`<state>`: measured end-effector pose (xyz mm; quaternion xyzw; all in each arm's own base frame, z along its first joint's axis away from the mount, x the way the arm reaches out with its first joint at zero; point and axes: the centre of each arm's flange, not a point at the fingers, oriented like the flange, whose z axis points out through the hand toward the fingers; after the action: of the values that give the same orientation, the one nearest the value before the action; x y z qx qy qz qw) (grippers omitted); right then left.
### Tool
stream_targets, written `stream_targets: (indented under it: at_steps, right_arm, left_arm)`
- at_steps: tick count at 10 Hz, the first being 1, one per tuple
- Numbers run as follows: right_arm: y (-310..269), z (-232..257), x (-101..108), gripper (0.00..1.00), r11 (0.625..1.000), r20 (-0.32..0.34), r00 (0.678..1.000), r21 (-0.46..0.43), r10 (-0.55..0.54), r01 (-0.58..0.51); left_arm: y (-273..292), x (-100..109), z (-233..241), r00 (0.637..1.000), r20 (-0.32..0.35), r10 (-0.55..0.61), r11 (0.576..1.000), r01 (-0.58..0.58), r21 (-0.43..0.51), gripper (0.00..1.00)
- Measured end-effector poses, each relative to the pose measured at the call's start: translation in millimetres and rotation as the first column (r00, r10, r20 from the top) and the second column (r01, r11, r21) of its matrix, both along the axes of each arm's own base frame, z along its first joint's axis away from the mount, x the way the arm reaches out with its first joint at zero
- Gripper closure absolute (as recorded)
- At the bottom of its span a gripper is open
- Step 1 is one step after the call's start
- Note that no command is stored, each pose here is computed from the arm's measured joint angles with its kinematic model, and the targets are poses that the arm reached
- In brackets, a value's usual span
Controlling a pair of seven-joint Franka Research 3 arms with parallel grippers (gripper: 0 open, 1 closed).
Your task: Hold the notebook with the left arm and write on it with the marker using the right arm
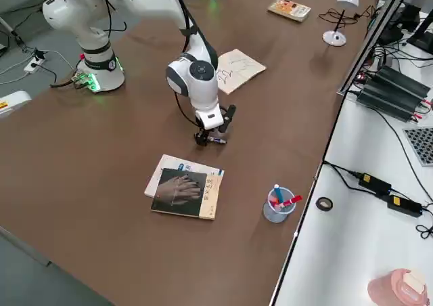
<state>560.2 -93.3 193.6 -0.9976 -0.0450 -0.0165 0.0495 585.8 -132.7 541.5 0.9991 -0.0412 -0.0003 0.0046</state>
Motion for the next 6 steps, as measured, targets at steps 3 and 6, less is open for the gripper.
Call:
stream_targets:
  at_steps: [3,6]
  right_arm:
    - [9,14,5,0.01,1.0,-0.007,1.0,0.006,-0.029,0.029]
    - [63,68,20,0.0,0.993,-0.036,0.993,0.017,-0.115,0.116]
  left_arm:
    - [24,-3,11,0.999,-0.032,0.02,1.0,-0.02,0.006,0.0]
    - [51,-13,27,0.998,-0.053,0.017,1.0,-0.017,0.007,0.0]
